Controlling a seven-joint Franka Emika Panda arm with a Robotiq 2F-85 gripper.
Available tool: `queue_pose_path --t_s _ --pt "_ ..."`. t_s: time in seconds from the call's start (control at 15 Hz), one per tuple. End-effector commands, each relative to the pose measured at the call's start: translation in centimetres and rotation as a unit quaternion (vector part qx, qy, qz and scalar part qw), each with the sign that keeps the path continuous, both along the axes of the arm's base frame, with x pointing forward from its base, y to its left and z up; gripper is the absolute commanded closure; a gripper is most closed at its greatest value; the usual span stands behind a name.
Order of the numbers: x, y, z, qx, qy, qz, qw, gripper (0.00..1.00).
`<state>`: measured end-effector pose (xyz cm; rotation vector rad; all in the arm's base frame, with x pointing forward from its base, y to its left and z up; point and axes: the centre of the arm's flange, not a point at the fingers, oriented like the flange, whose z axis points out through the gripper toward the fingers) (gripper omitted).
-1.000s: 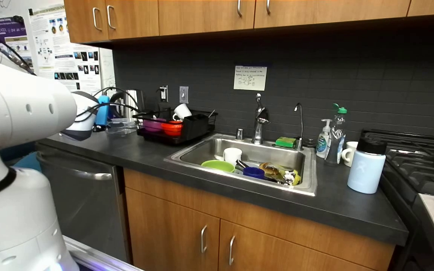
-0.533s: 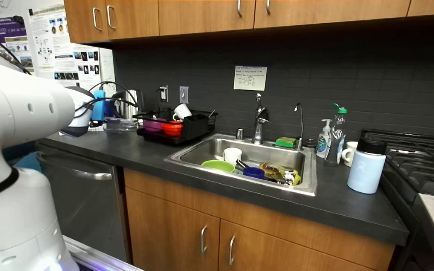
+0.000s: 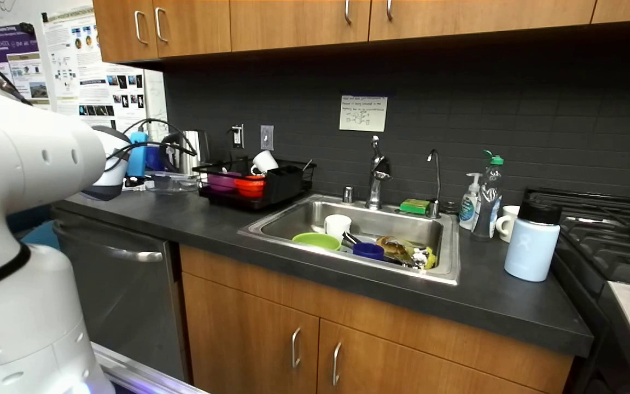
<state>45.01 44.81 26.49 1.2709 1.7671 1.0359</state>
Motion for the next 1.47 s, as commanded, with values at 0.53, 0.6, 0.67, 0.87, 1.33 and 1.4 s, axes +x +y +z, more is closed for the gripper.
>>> queue_pose_path --t_s 0.53,0.6,0.67,0.87,1.33,1.4 --pt "-0.9 -4.5 -4.3 0.0 0.008 0.02 0.9998 0.42" --pt "-0.9 -4.5 -4.5 -0.003 0.01 0.021 0.9997 0.37" --pt "-1.0 -4.6 -4.6 -0.005 0.011 0.023 0.9997 0.31" --pt "-1.2 -4.6 -4.7 -0.01 0.013 0.025 0.9995 0.09" --pt "-1.5 -4.6 -4.6 -0.014 0.012 0.03 0.9994 0.49" --pt "-1.6 -4.6 -4.6 -0.015 0.012 0.031 0.9993 0.58"
